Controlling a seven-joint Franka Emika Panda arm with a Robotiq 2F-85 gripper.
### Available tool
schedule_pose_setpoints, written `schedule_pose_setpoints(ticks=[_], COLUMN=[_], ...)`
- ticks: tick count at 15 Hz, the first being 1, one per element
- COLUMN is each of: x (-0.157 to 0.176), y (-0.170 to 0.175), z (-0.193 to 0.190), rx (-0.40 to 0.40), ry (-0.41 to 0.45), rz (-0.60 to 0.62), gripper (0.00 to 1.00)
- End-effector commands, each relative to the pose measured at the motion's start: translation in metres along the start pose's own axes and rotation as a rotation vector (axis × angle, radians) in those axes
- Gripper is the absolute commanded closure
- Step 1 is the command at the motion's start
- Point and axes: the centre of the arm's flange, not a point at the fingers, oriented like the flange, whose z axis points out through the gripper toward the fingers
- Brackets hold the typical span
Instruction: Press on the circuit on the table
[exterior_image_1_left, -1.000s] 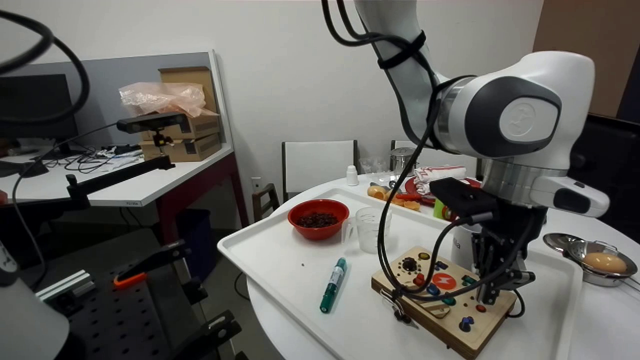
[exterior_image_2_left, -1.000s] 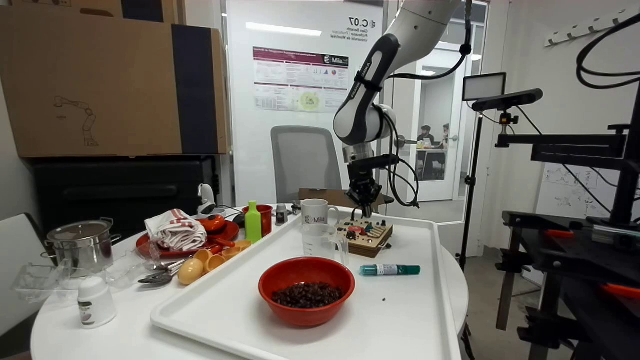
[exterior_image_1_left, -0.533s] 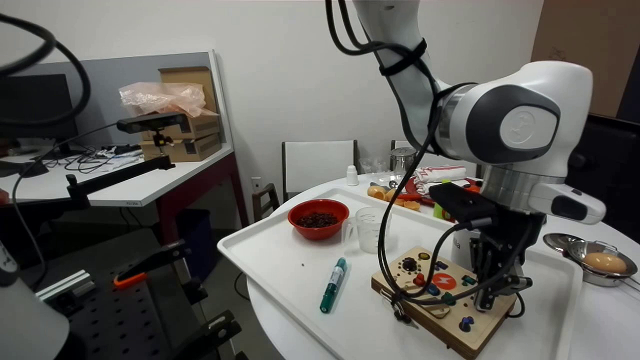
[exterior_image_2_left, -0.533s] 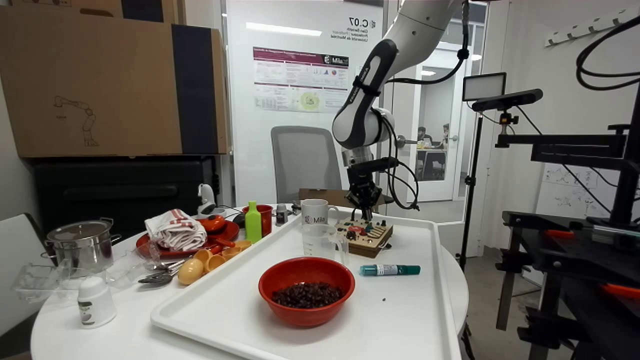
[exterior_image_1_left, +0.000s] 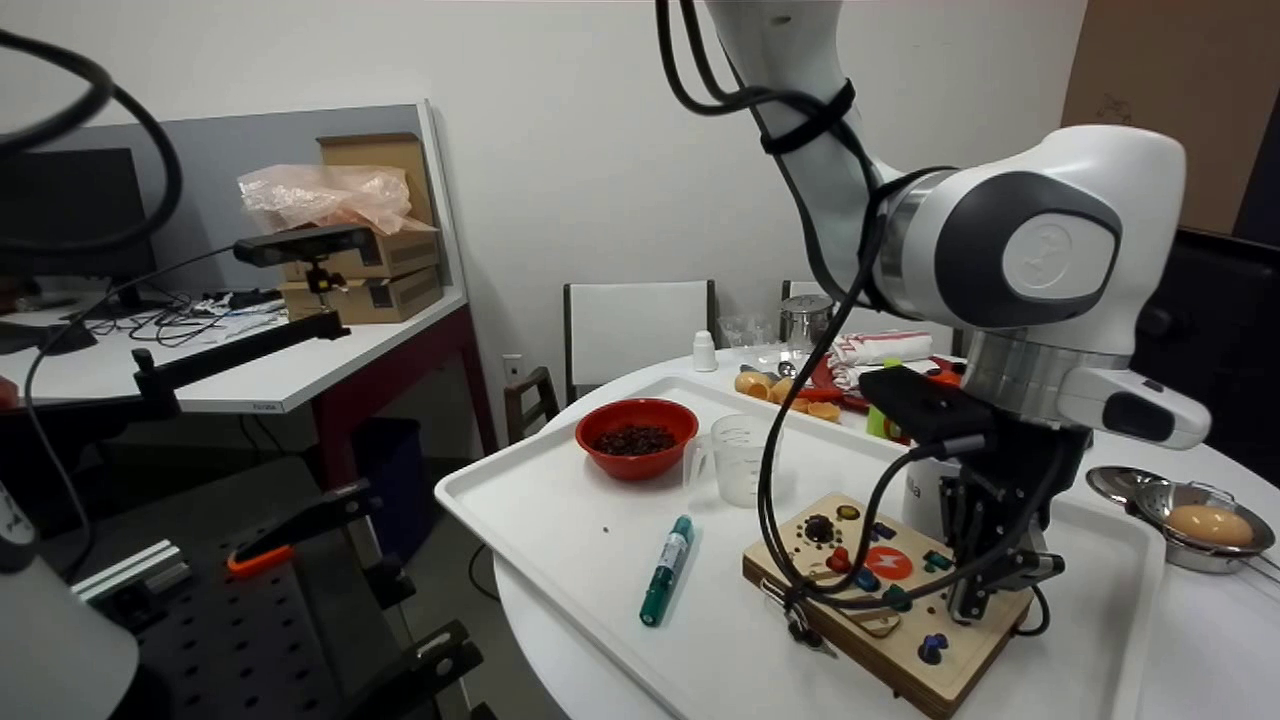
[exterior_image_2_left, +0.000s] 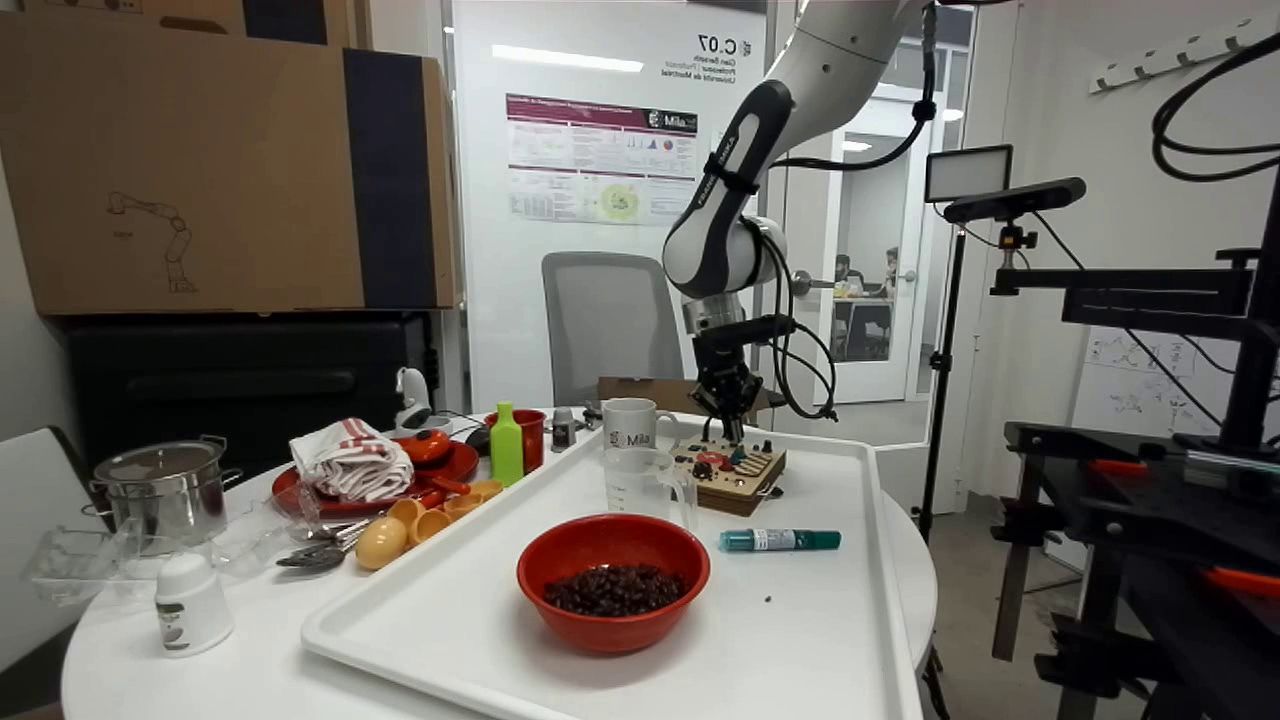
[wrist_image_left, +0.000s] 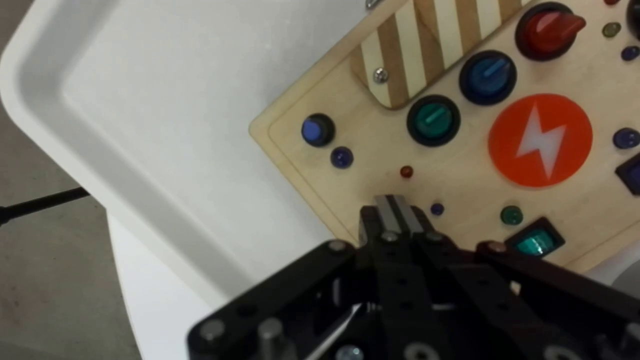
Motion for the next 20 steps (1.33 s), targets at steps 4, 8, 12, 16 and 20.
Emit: schedule_pose_setpoints(ticks=[4, 8, 12, 16, 20], x=[-0.001, -0.002, -0.003, -0.009, -0.022], y=[-0.007, -0.009, -0.004, 0.006, 0.009], z=[0.011, 0.015, -0.004, -0.059, -0.114], rx=[0.0, 0.003, 0.026, 0.053, 0.073], ry=[-0.029, -0.033, -0.013, 0.018, 0.036], rz=[0.023, 0.023, 0.027, 0.019, -0.048], gripper=[1.0, 1.0, 1.0, 1.0, 1.0])
